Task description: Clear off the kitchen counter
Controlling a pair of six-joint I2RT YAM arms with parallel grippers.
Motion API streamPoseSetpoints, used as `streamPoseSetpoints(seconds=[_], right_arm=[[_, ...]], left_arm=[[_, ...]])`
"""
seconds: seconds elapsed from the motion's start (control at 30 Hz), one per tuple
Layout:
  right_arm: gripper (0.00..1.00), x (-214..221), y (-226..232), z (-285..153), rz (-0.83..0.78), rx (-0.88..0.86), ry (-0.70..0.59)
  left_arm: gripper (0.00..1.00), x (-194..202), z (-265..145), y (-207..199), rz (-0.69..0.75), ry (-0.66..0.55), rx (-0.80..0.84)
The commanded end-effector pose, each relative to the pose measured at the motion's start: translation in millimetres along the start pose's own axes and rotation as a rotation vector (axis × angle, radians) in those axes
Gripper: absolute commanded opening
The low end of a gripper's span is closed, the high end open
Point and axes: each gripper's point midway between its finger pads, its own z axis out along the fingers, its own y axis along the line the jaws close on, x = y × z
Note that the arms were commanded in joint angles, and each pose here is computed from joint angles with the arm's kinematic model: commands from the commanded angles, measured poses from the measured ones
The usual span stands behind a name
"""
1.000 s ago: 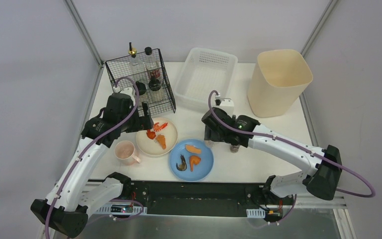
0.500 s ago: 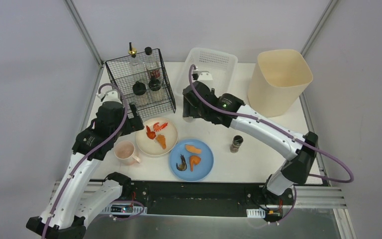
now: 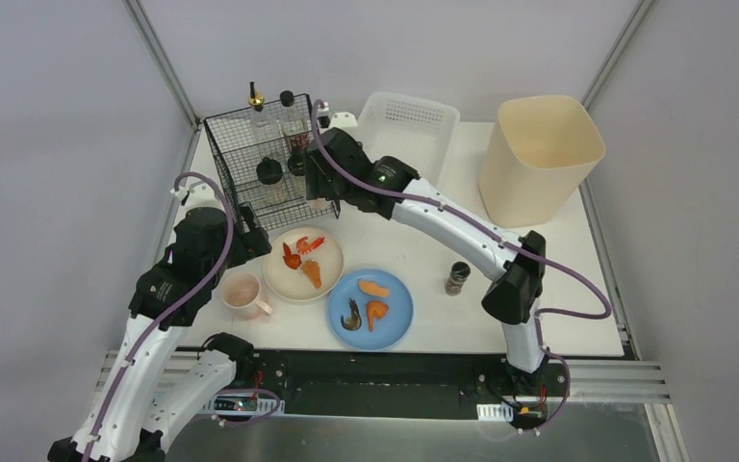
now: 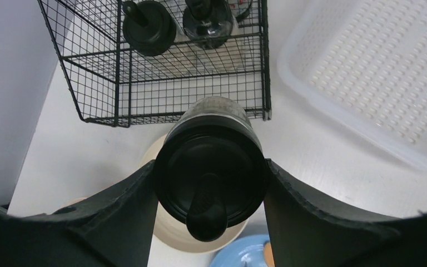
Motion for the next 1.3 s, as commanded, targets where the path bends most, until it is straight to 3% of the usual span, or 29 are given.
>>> streamPoseSetpoints(seconds=[0.0, 0.53, 0.87, 1.27], right_arm=[[0.28, -42, 21, 14, 0.025, -0.044, -0.119], [0.28, -52, 20, 71, 0.062, -0.04, -0.16], [0.28, -36, 21, 95, 0.058, -0.037, -0.124], [0.38, -1, 19, 131, 0.026, -0.01, -0.056]], left_arm=[[0.98, 2, 4, -3, -0.015, 0.006, 0.006], [0.98, 8, 12, -13, -0.039, 0.06, 0.06], [0.98, 7, 15, -13, -0.066, 0.069, 0.071], [0.98, 8, 21, -12, -0.09, 0.088, 0.072]])
